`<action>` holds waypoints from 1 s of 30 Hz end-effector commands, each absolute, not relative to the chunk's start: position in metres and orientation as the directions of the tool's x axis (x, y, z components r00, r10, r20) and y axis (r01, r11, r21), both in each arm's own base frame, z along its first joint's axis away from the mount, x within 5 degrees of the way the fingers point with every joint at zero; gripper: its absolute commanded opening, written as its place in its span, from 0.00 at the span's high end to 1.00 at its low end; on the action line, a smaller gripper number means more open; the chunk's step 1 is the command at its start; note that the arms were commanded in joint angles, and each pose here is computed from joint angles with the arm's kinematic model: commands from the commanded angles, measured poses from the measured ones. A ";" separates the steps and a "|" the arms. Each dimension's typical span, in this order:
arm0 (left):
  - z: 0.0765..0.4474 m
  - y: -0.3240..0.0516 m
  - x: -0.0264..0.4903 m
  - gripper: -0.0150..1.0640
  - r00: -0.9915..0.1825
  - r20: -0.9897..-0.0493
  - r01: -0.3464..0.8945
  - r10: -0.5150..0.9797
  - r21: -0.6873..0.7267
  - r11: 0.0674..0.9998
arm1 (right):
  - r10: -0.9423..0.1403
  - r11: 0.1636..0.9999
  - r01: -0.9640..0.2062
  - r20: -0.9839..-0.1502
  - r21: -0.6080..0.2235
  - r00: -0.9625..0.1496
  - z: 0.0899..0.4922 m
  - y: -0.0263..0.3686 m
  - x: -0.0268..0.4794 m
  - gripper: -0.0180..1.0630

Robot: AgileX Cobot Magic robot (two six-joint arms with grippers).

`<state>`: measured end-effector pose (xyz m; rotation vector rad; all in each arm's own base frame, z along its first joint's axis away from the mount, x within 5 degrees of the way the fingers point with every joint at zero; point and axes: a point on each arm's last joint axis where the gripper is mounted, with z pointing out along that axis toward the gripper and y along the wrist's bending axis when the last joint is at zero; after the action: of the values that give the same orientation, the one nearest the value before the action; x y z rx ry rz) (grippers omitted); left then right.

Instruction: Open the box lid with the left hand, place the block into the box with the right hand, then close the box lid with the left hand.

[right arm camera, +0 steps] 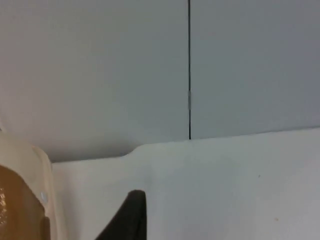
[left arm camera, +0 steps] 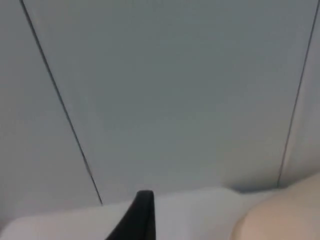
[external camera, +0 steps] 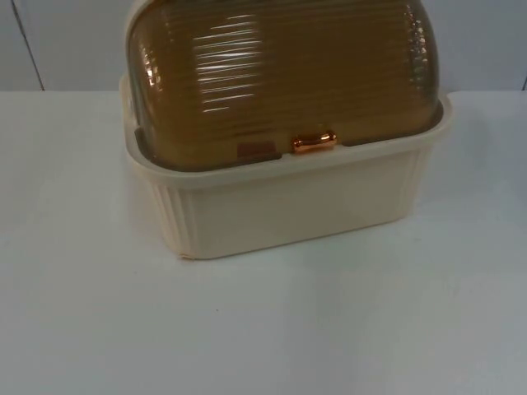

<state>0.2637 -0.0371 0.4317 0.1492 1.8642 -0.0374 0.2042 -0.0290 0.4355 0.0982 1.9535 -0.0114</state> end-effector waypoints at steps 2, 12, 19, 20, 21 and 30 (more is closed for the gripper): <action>0.457 -0.036 0.246 0.02 -0.142 -0.987 0.122 0.070 0.053 0.991 | 0.042 0.997 0.075 -0.956 0.021 -0.291 0.449 -0.026 0.189 0.01; 0.453 -0.032 0.236 0.02 -0.236 -0.970 0.102 0.060 0.036 0.994 | 0.079 0.992 0.112 -0.969 0.054 -0.233 0.461 -0.023 0.159 0.01; 0.429 -0.017 0.243 0.02 -0.295 -0.955 0.039 0.026 0.015 0.999 | 0.009 0.987 0.158 -0.960 -0.037 -0.281 0.427 -0.030 0.161 0.01; 0.424 -0.012 0.237 0.02 -0.304 -0.953 0.020 0.018 0.013 1.000 | 0.007 0.986 0.160 -0.964 -0.037 -0.268 0.420 -0.029 0.156 0.01; 0.420 -0.008 0.225 0.02 -0.290 -0.957 0.006 0.025 0.024 1.000 | 0.009 0.986 0.165 -0.971 -0.031 -0.239 0.415 -0.027 0.148 0.01; 0.426 0.000 0.102 0.02 0.005 -0.998 -0.010 0.065 0.065 0.998 | -0.143 0.980 0.130 -0.986 -0.153 -0.080 0.399 -0.012 0.080 0.01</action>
<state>0.1281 -0.0012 0.4214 0.0484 1.6401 0.0604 0.1020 -0.0162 0.3880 0.0285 1.7340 -0.2185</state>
